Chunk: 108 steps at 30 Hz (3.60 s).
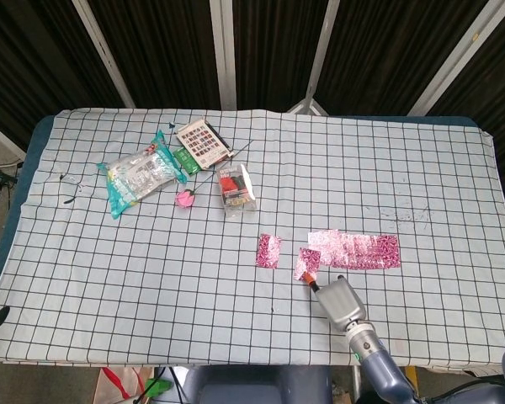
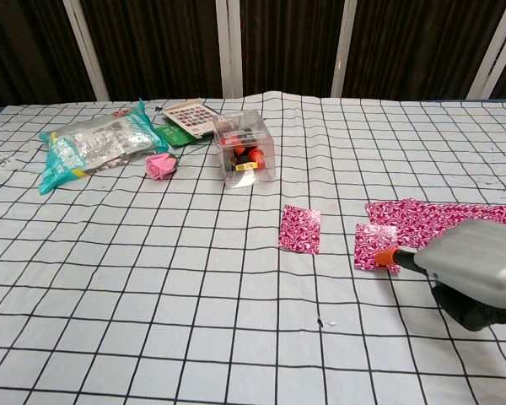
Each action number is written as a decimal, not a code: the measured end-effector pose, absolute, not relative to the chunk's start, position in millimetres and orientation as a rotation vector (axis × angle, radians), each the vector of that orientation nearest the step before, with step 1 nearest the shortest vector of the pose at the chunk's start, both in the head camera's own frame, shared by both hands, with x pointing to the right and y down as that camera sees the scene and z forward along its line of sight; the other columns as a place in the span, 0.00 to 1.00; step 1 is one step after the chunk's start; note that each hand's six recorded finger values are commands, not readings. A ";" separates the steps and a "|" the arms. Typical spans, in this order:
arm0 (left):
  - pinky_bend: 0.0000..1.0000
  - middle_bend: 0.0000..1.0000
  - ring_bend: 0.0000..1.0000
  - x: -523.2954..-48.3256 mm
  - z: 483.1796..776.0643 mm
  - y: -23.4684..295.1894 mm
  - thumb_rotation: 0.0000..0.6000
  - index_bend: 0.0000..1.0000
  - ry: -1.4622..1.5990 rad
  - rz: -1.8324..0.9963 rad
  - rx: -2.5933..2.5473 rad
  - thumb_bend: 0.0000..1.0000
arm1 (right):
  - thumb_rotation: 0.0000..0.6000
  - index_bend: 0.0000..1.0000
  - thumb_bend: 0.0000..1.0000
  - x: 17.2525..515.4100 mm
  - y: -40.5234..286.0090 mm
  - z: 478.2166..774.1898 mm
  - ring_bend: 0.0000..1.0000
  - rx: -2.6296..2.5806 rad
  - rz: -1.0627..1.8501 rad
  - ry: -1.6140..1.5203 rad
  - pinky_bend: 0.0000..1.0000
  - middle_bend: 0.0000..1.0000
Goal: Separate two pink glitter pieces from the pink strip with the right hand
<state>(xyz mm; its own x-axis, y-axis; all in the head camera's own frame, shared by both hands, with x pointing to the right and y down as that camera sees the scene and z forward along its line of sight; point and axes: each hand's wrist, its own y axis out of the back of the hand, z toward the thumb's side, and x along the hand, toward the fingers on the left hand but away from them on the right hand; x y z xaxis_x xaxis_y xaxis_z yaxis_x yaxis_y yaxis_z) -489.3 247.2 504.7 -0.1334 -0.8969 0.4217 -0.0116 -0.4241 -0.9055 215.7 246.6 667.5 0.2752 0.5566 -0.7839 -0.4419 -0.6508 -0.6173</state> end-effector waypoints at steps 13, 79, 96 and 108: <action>0.09 0.00 0.00 -490.2 503.2 247.7 1.00 0.16 1.062 -1.639 -1.443 0.35 | 1.00 0.10 0.78 218.5 257.1 653.8 0.77 -1.718 1.476 -0.118 0.42 0.79; 0.09 0.00 0.00 -487.6 508.1 247.9 1.00 0.16 1.035 -1.655 -1.445 0.35 | 1.00 0.00 0.78 215.4 230.6 628.2 0.36 -1.794 1.356 -0.444 0.16 0.38; 0.09 0.00 0.00 -486.6 505.9 249.0 1.00 0.16 1.037 -1.642 -1.457 0.35 | 1.00 0.00 0.58 366.4 237.1 563.3 0.07 -1.709 1.359 -0.954 0.00 0.04; 0.09 0.00 0.00 -486.1 501.5 251.1 1.00 0.16 1.043 -1.626 -1.456 0.35 | 1.00 0.00 0.58 416.7 251.0 533.7 0.07 -1.543 1.444 -0.983 0.00 0.04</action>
